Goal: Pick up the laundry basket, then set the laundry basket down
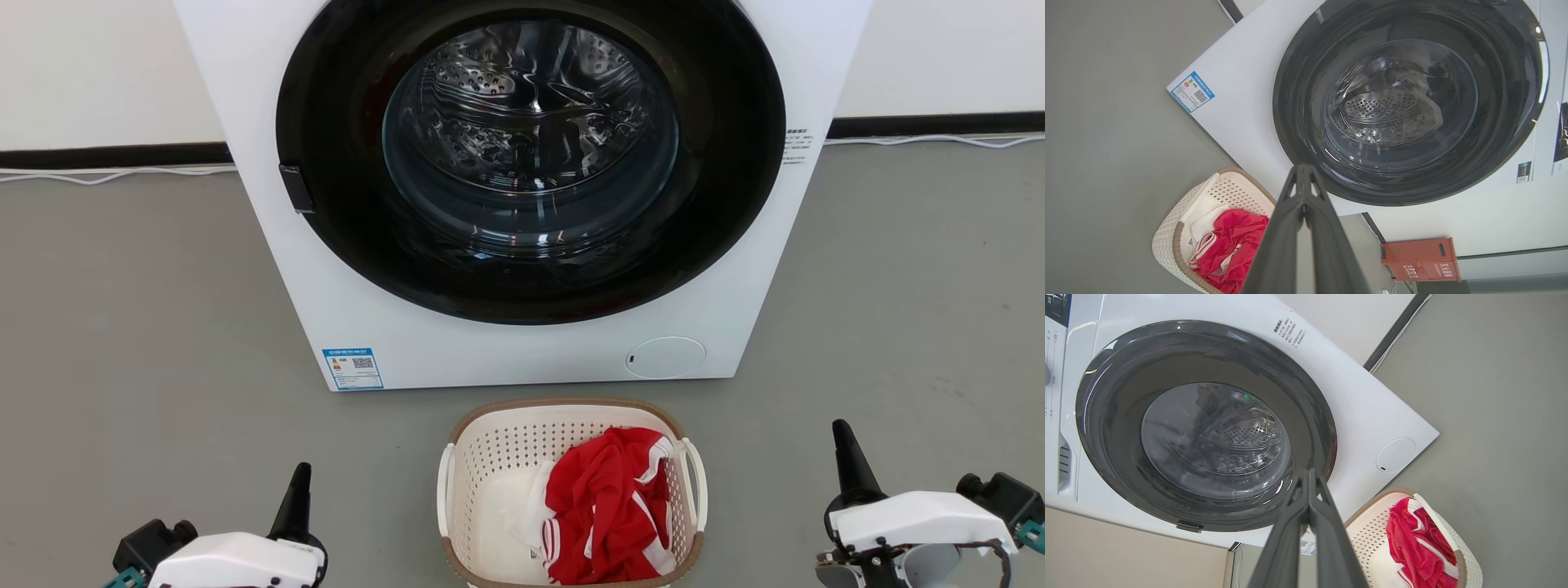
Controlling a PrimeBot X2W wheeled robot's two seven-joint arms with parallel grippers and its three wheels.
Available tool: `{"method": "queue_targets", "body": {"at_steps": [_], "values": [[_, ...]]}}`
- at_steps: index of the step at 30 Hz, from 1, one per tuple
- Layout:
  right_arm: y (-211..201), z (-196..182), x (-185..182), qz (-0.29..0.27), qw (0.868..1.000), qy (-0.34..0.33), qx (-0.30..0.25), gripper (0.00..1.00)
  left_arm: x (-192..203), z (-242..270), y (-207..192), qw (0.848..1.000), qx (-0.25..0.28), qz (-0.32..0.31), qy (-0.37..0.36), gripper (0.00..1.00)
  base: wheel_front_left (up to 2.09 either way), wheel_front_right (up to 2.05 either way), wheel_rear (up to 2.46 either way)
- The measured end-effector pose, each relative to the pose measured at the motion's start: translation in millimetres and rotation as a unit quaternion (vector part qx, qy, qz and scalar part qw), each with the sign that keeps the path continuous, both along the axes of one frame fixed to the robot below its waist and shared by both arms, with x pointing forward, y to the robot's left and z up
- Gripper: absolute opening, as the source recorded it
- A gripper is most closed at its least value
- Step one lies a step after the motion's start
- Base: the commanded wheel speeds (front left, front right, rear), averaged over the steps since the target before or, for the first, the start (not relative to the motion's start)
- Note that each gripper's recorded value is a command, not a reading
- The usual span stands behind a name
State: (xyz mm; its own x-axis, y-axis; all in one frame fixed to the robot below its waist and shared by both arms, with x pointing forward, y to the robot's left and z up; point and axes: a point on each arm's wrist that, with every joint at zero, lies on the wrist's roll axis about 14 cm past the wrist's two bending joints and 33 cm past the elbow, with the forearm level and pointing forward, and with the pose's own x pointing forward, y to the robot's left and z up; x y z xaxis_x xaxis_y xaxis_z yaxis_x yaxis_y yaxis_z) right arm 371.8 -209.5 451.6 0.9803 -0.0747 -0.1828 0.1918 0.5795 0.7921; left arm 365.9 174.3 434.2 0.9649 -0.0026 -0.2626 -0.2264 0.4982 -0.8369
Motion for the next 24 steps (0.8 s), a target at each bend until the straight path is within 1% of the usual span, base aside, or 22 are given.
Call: {"method": "queue_targets", "body": {"at_steps": [8, 15, 24], "values": [[0, 0, -1, -0.007, 0.999, -0.003, 0.048, 0.00, 1, 5, 2, 0.999, -0.042, 0.008, -0.007, 0.00, 0.00, 0.00, 0.00], [1, 7, 2, -0.011, 0.995, -0.015, 0.096, 0.00, 3, 11, 4, 0.996, -0.081, 0.015, -0.018, 0.00, 0.00, 0.00, 0.00], [1, 14, 5, -0.014, 0.989, -0.028, 0.142, 0.00, 4, 17, 5, 0.992, -0.121, 0.021, -0.028, 0.00, 0.00, 0.00, 0.00]]}}
